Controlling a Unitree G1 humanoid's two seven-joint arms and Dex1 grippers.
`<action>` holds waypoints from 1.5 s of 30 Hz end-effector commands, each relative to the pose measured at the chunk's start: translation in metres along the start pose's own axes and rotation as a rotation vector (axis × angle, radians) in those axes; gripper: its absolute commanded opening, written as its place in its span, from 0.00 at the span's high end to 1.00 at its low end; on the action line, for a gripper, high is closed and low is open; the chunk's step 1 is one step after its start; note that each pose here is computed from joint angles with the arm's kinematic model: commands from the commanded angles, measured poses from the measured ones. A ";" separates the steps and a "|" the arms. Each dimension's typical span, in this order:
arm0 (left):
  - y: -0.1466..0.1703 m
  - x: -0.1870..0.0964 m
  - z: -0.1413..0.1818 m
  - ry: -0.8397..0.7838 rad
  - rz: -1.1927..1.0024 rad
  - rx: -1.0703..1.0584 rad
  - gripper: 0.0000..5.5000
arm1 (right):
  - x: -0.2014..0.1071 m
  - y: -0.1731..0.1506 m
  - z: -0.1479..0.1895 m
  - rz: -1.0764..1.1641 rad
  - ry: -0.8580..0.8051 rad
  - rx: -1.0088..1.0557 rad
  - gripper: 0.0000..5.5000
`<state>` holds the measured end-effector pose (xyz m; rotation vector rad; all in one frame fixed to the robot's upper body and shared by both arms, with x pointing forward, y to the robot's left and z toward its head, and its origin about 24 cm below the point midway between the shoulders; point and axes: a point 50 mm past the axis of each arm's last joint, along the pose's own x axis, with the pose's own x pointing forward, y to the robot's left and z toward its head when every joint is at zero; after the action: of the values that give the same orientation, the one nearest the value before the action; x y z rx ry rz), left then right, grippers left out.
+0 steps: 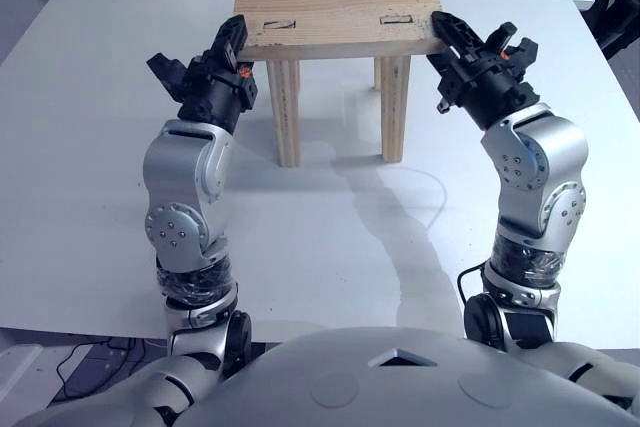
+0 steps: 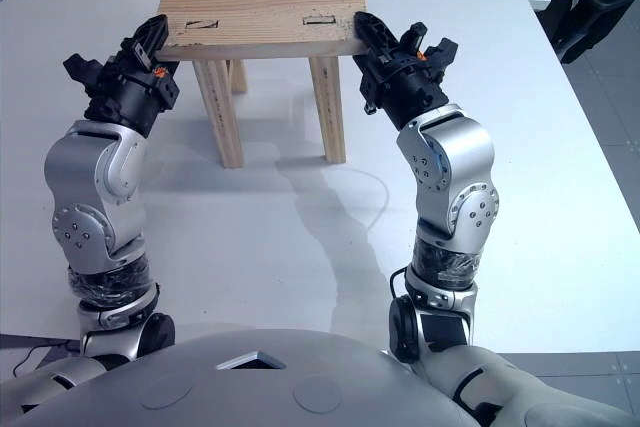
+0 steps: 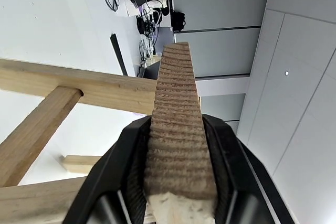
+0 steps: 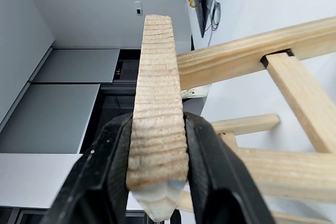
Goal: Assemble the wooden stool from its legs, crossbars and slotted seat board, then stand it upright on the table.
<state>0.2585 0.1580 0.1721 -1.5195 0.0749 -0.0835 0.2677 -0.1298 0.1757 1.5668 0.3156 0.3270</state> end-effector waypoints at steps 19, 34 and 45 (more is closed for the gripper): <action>0.032 0.013 0.022 -0.153 0.084 0.031 0.53 | 0.009 -0.011 0.019 0.015 -0.152 -0.084 0.58; 0.018 0.002 0.044 -0.243 -0.019 0.135 0.38 | 0.013 0.003 0.042 0.053 -0.280 -0.344 0.30; -0.021 -0.010 0.040 -0.231 -0.373 0.105 0.38 | 0.023 0.008 0.039 0.109 -0.272 -0.434 0.30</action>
<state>0.2589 0.1996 0.1733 -1.4408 -0.2891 -0.0932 0.3010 -0.1593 0.1782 1.2040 -0.0409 0.2196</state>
